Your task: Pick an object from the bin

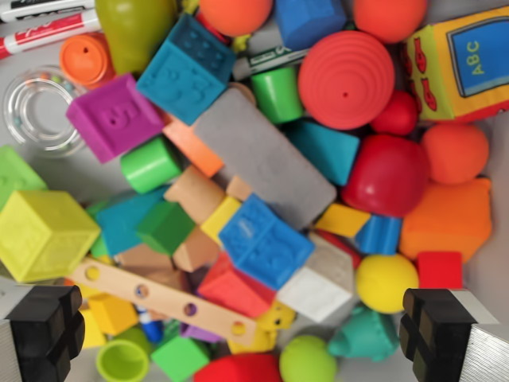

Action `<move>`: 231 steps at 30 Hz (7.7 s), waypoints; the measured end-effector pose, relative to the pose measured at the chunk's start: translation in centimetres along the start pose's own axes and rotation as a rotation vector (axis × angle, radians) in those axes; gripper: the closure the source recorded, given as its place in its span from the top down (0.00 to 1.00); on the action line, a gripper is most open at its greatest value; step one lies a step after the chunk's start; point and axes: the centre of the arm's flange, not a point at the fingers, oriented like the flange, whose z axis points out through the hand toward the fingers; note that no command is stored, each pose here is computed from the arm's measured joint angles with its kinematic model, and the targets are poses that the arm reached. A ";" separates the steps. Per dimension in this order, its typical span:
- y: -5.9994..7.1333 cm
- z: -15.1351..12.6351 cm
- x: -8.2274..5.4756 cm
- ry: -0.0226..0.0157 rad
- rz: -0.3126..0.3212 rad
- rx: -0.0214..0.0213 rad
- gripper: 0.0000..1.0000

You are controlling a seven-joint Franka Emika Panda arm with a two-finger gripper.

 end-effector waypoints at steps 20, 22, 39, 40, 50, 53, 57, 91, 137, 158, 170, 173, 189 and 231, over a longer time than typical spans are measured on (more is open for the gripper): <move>0.0 0.1 0.0 -0.0010 -0.005 -0.0011 1.00; 0.1 0.1 0.0 -0.0017 -0.009 -0.0020 1.00; 0.8 0.6 0.0 -0.0034 -0.053 -0.0043 1.00; 0.8 0.6 0.1 -0.0034 -0.056 -0.0042 1.00; 1.5 1.1 0.1 -0.0041 -0.103 -0.0044 1.00; 1.8 1.2 0.1 -0.0045 -0.118 -0.0046 1.00; 2.2 1.4 0.2 -0.0052 -0.143 -0.0049 1.00; 6.2 3.8 0.5 -0.0113 -0.395 -0.0035 1.00; 14.2 8.3 1.2 -0.0241 -0.888 0.0020 1.00; 18.3 10.7 1.5 -0.0315 -1.143 0.0067 1.00; 20.6 12.0 1.7 -0.0335 -1.285 0.0099 1.00; 21.3 12.3 1.7 -0.0338 -1.325 0.0109 1.00; 24.7 14.2 2.0 -0.0363 -1.534 0.0141 1.00; 26.0 24.1 1.7 -0.0401 -1.606 0.0110 0.00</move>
